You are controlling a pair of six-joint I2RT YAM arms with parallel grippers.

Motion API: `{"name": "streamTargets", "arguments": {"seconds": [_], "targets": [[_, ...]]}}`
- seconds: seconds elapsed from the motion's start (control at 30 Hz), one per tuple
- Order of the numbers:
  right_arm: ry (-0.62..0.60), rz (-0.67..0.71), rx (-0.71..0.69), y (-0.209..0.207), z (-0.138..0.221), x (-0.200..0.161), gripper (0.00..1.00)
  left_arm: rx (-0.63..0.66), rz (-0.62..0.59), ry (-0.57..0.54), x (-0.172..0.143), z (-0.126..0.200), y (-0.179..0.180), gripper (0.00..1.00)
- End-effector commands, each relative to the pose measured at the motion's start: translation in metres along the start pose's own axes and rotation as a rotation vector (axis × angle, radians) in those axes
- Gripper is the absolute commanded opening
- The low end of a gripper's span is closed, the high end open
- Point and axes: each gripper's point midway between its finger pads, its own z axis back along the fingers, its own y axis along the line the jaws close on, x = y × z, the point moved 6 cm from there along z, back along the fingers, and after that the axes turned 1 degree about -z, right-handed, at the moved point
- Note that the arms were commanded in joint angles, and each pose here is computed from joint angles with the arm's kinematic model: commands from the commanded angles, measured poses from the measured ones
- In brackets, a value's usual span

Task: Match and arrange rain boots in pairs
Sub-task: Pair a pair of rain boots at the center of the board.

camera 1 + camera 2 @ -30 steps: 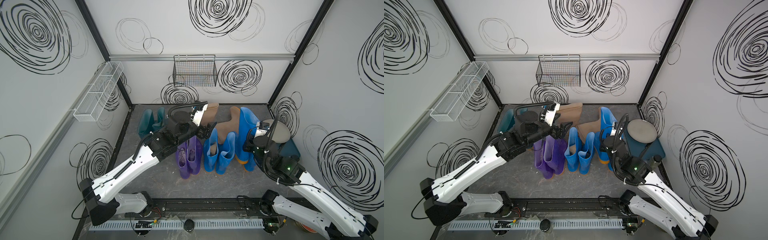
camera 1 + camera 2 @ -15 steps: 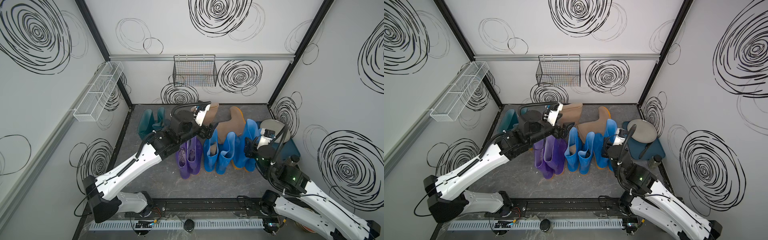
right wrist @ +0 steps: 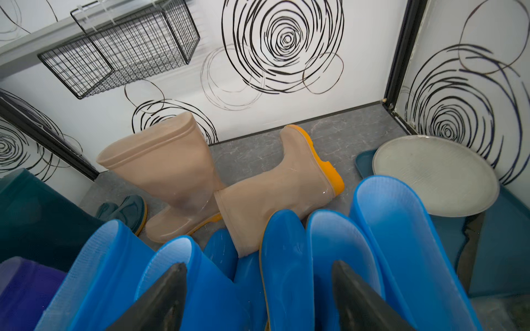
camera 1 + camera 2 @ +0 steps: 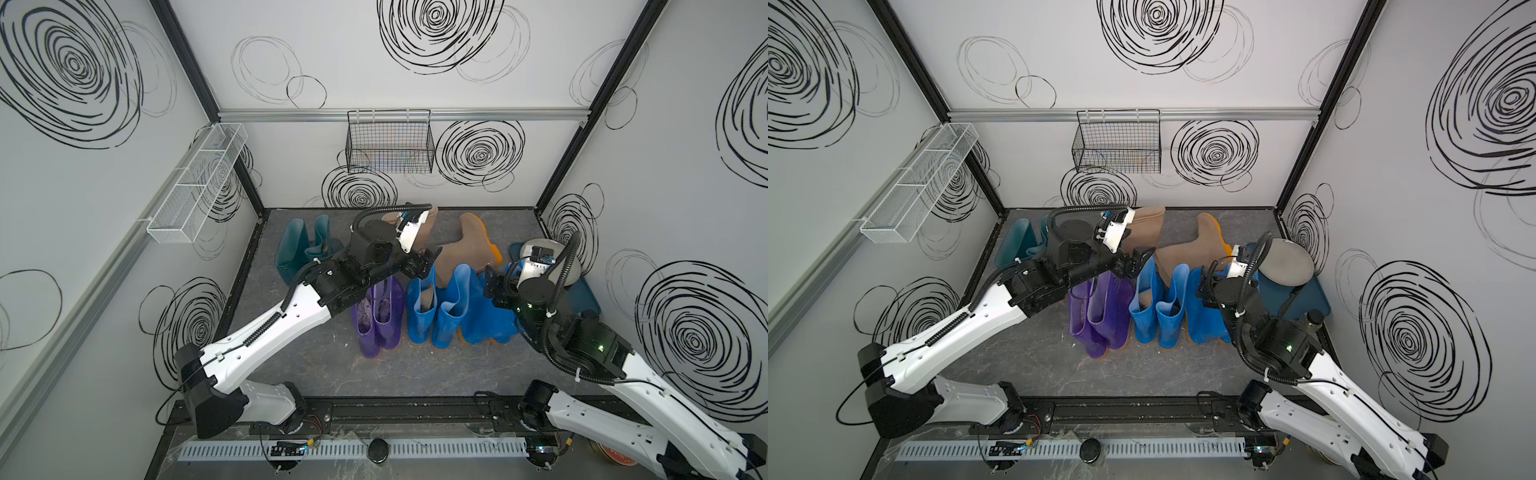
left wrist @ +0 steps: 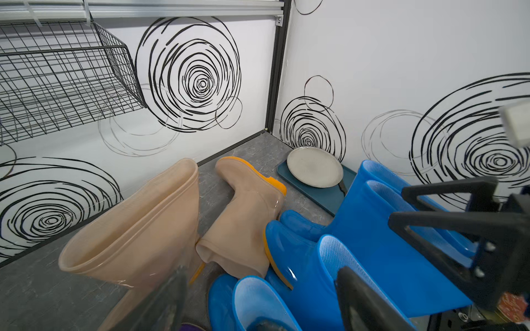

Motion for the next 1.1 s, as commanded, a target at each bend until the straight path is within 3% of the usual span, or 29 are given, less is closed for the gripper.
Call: {"name": "streamTargets", "arguments": {"seconds": [0.0, 0.2, 0.43, 0.63, 0.8, 0.93, 0.97, 1.07], "targets": [[0.009, 0.042, -0.062, -0.002, 0.008, 0.016, 0.84, -0.019, -0.02, -0.048, 0.016, 0.004, -0.004, 0.84], [0.065, 0.088, -0.2, -0.014, 0.02, 0.037, 0.98, -0.014, -0.027, -0.044, 0.015, 0.006, -0.004, 0.84], [0.281, 0.091, -0.346, -0.06, 0.011, 0.017, 1.0, -0.011, -0.031, -0.039, 0.012, 0.007, -0.003, 0.85], [0.405, 0.032, -0.238, -0.076, -0.013, -0.001, 1.0, -0.008, -0.034, -0.037, 0.011, 0.009, -0.002, 0.85], [0.393, 0.028, -0.143, -0.068, -0.023, 0.001, 0.99, 0.002, -0.03, -0.042, 0.009, 0.012, 0.0, 0.85], [0.466, 0.026, -0.133, -0.072, -0.033, -0.013, 0.87, 0.008, -0.028, -0.042, 0.007, 0.012, 0.002, 0.85], [0.487, 0.027, -0.137, -0.074, -0.036, -0.017, 0.8, 0.009, -0.027, -0.04, 0.006, 0.012, 0.003, 0.85], [0.522, 0.031, -0.145, -0.078, -0.041, -0.022, 0.45, 0.016, -0.027, -0.042, 0.006, 0.013, 0.004, 0.85]]}}
